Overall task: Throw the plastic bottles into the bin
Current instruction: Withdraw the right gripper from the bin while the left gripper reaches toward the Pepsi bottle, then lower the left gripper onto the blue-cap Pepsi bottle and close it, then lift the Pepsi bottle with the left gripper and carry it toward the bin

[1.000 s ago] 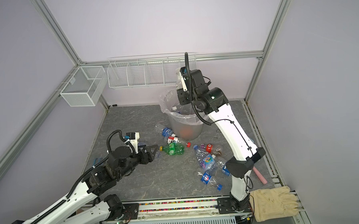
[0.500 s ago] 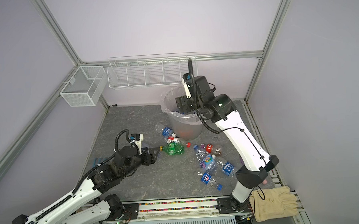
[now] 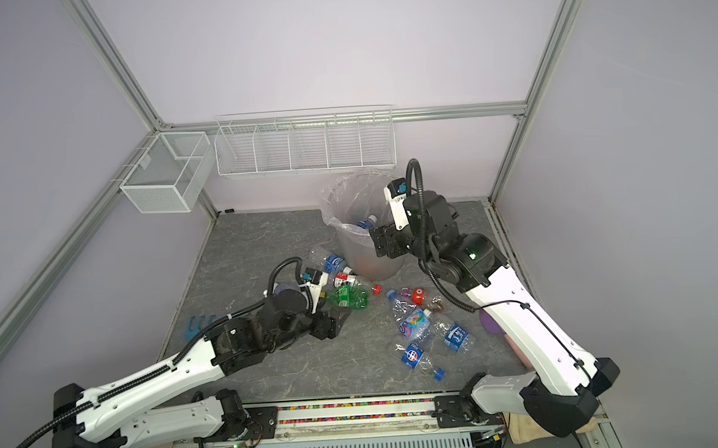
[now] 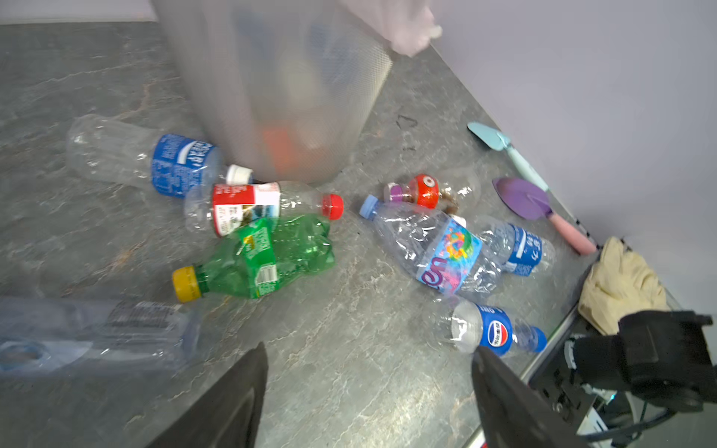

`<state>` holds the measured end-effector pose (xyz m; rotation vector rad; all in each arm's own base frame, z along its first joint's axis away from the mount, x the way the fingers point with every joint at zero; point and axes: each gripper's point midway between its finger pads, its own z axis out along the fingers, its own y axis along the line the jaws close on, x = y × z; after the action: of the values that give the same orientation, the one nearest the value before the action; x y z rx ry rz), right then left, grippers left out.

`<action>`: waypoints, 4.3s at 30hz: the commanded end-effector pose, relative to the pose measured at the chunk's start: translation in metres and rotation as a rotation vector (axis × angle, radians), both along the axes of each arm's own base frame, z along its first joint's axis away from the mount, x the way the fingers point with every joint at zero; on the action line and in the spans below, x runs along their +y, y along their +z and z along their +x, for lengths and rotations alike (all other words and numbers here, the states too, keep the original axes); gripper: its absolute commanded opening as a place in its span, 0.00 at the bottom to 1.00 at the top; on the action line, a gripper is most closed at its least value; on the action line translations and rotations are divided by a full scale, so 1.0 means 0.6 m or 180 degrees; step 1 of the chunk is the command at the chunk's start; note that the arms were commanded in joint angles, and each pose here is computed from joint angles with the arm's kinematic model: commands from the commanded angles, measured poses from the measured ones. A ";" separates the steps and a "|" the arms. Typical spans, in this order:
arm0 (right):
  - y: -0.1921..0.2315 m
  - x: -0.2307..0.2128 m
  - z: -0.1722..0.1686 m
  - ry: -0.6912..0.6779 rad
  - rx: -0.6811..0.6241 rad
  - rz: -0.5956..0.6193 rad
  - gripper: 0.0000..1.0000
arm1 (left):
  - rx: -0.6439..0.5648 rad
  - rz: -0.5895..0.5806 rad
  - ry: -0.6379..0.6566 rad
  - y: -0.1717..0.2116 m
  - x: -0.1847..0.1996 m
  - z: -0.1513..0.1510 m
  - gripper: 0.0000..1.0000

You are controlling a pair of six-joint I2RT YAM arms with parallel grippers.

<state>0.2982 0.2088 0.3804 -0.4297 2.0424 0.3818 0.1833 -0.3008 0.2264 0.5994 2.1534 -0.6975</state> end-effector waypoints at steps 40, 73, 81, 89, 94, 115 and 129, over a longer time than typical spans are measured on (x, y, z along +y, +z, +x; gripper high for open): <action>-0.220 -0.267 -0.087 -0.1865 0.0830 0.0657 0.89 | -0.0746 0.1774 -0.3005 -0.188 -0.260 -0.197 0.88; -0.238 -0.287 -0.083 -0.1926 0.0917 0.0758 0.89 | -0.0506 0.2199 -0.3235 -0.274 -0.301 -0.173 0.90; -0.239 -0.290 -0.080 -0.1932 0.0935 0.0778 0.89 | -0.0218 0.2415 -0.3307 -0.303 -0.284 -0.178 0.88; -0.232 -0.299 -0.083 -0.1993 0.0883 0.0808 0.89 | -0.0176 0.2411 -0.3219 -0.314 -0.275 -0.172 0.83; -0.228 -0.304 -0.085 -0.2019 0.0858 0.0815 0.89 | -0.0200 0.2432 -0.3143 -0.317 -0.269 -0.166 0.59; -0.213 -0.310 -0.085 -0.2053 0.0798 0.0875 0.88 | -0.0078 0.2234 -0.3003 -0.274 -0.246 -0.162 0.00; -0.213 -0.316 -0.090 -0.2109 0.0768 0.0878 0.89 | -0.0291 0.1510 -0.2520 -0.148 -0.256 -0.109 0.00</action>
<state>0.2455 0.0218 0.2470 0.4779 2.2069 0.3108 0.1133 -0.4523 0.1173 1.8302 1.9734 -0.4493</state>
